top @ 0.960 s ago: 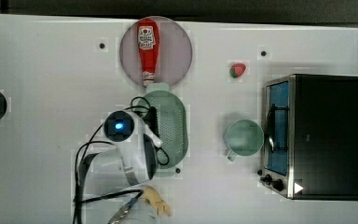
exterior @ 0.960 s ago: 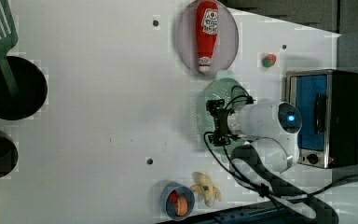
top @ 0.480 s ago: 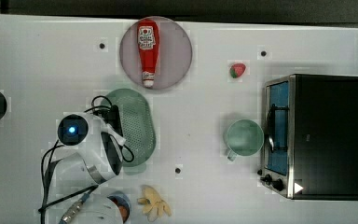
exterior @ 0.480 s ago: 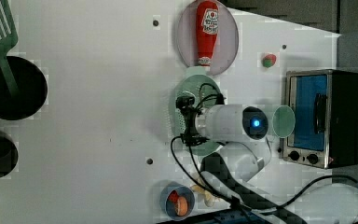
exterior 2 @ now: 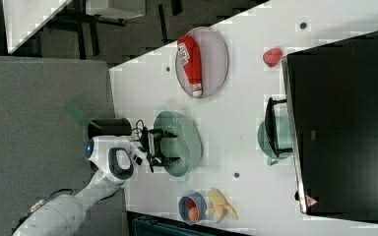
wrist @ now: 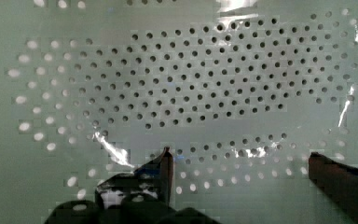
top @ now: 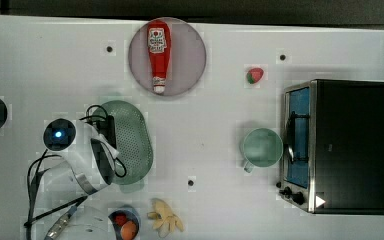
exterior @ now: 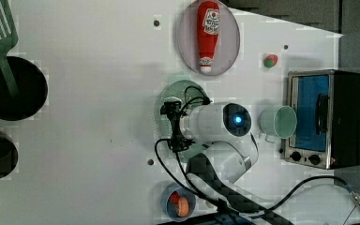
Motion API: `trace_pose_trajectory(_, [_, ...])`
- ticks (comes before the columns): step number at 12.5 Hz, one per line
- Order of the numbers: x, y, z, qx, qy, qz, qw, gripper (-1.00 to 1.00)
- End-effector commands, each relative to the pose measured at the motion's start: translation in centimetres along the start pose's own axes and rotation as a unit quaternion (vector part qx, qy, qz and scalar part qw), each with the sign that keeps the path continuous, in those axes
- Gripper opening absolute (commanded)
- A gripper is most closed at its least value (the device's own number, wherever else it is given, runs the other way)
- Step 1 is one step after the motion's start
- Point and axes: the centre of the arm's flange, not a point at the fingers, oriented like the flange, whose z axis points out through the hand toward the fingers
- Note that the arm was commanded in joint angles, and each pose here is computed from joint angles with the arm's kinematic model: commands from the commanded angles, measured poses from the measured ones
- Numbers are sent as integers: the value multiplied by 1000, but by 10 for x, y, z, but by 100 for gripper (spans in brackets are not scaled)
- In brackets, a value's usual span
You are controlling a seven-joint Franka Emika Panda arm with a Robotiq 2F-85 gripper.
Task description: Drag strainer right to left.
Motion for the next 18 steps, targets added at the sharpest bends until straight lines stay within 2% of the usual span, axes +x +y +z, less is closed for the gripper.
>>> trace_pose_trajectory(1, [-36,-14,-21,14,-29,27,999,100])
trace_pose_trajectory(7, [-96,-27,-25,5,-88,67,994,100])
trace_pose_trajectory(12, [-131,-28,-26,13,-95,48,994,100])
trace_pose_trajectory(14, [-140,-24,-26,13,-99,64,993,100])
trace_pose_trajectory(16, [-152,-26,-32,32,-110,78,990,100])
trace_pose_trajectory(18, [-151,-26,-38,39,-104,56,992,100])
